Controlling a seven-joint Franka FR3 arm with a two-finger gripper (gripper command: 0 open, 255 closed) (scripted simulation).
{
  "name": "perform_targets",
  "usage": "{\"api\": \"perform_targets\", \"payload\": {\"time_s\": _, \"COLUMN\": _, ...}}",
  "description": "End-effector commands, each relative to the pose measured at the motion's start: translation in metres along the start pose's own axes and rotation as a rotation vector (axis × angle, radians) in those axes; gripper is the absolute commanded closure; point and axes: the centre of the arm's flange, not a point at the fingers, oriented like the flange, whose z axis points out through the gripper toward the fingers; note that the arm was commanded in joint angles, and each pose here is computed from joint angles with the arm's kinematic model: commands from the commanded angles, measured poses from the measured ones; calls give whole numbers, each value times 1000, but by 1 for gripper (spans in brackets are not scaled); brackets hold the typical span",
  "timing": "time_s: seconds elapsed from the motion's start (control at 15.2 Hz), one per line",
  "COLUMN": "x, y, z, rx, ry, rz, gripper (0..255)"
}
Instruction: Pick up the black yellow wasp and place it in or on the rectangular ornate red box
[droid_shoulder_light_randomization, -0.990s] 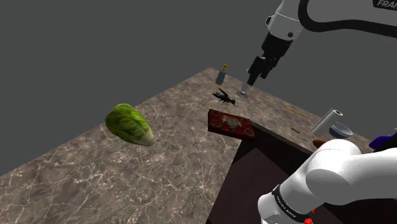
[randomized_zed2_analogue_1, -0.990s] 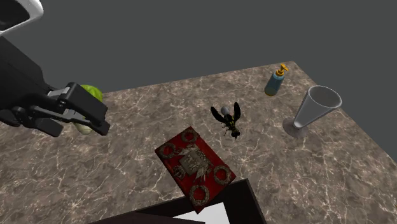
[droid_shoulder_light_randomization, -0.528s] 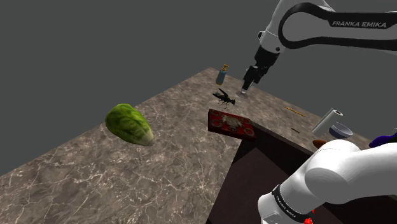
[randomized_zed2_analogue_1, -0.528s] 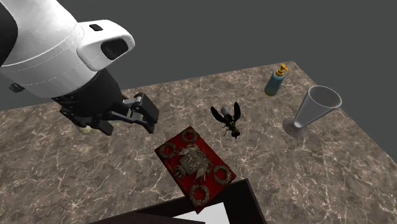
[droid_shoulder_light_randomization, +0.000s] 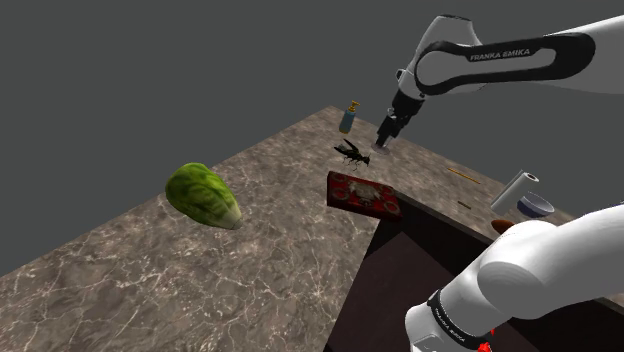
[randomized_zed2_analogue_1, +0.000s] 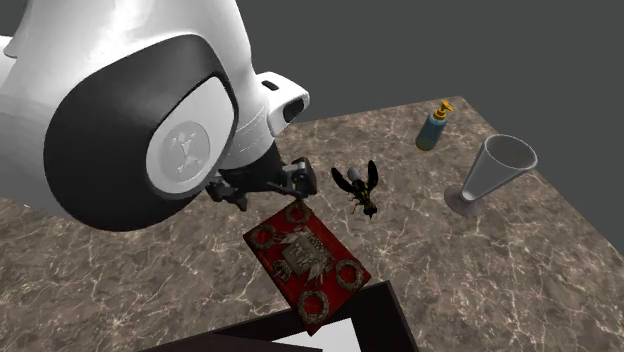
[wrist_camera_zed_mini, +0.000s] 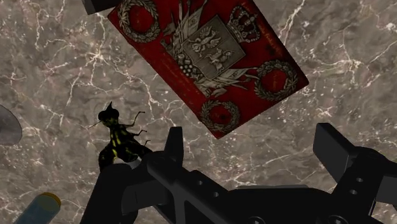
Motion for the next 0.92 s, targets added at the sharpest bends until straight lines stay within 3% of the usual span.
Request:
{"api": "perform_targets", "payload": {"time_s": 0.0, "x": 8, "y": 18, "z": 18, "rx": 3, "ry": 5, "rz": -10, "gripper": 0}}
{"api": "perform_targets", "payload": {"time_s": 0.86, "x": 64, "y": 131, "z": 137, "rx": 32, "ry": 30, "rz": -67, "gripper": 0}}
